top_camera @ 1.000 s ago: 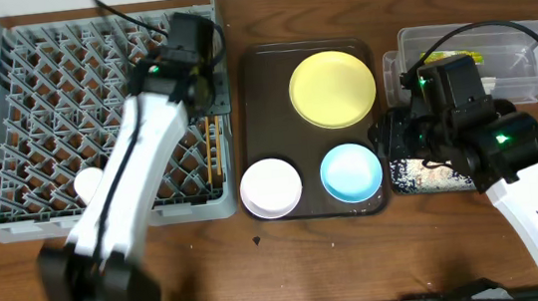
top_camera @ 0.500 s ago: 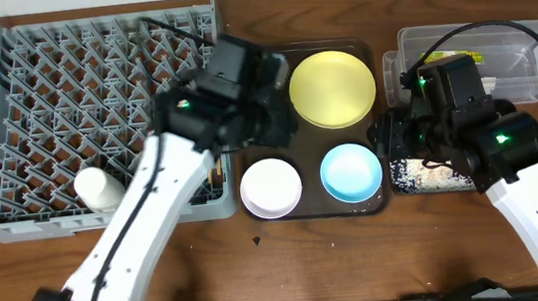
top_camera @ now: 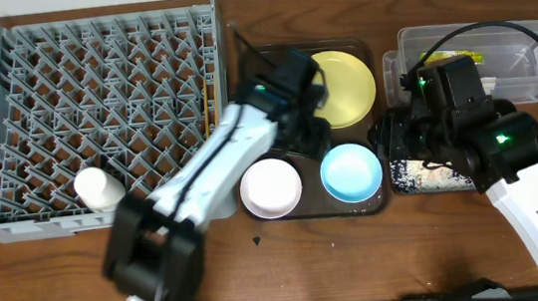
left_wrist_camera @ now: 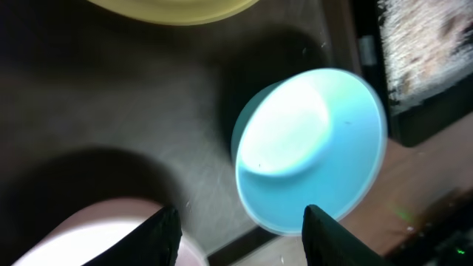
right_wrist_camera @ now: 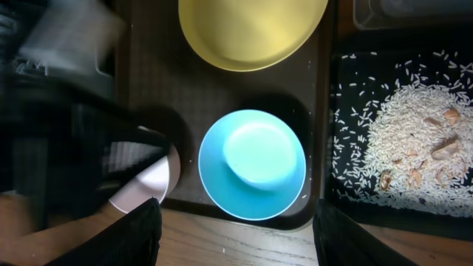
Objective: Sort waste into correct bins and load items into the dishwasher
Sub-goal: 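Reach the left gripper to the light-blue bowl and grasp its rim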
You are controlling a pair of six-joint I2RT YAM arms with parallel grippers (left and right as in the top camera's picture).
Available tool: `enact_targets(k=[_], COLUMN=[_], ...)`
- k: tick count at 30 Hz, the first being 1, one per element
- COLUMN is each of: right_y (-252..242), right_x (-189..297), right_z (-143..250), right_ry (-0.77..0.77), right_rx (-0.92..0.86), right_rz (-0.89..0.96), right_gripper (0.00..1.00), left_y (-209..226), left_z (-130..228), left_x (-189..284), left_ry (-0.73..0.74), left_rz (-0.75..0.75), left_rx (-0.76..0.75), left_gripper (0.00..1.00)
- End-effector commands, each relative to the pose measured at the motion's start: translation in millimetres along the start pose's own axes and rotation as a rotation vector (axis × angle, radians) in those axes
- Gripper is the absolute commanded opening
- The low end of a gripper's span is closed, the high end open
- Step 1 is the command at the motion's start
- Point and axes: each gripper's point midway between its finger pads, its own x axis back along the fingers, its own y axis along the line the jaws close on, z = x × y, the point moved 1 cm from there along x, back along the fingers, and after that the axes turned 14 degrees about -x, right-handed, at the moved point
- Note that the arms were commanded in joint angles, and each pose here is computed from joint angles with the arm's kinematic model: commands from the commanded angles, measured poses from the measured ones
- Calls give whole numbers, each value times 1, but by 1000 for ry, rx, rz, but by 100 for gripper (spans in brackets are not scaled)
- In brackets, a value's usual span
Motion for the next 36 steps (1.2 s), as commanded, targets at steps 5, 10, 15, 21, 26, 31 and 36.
enact_targets(k=[5,10,15,21,26,31,36], right_y=[-40,-67,-73,-74,-74,-74,-74], right_x=[11,30,33,33,33,33,33], right_z=[0,-21,-24,-21,-21,-22,-22], right_ry=[-4,-56,-63,-54,-54,-55,-55], right_rx=[-161,-284,-299,-301,-302,-301,-301], right_rz=[131,98,93,99,99,99,99], right_gripper=[66,69,70,71,71,71,71], left_y=[-5,-3,-2,1,0,5,48], left_z=[16,16,13,14,9,-12,-26], left_x=[-49,-66,-90,-103,-93,-47,41], left_ry=[117,130,127,137,119,46,-92], left_rz=[82,83,62,49,48,-6,-301], left_rx=[6,-22,-48,-53,-53,-38,7], left_gripper=[54,54,47,19,8,7,8])
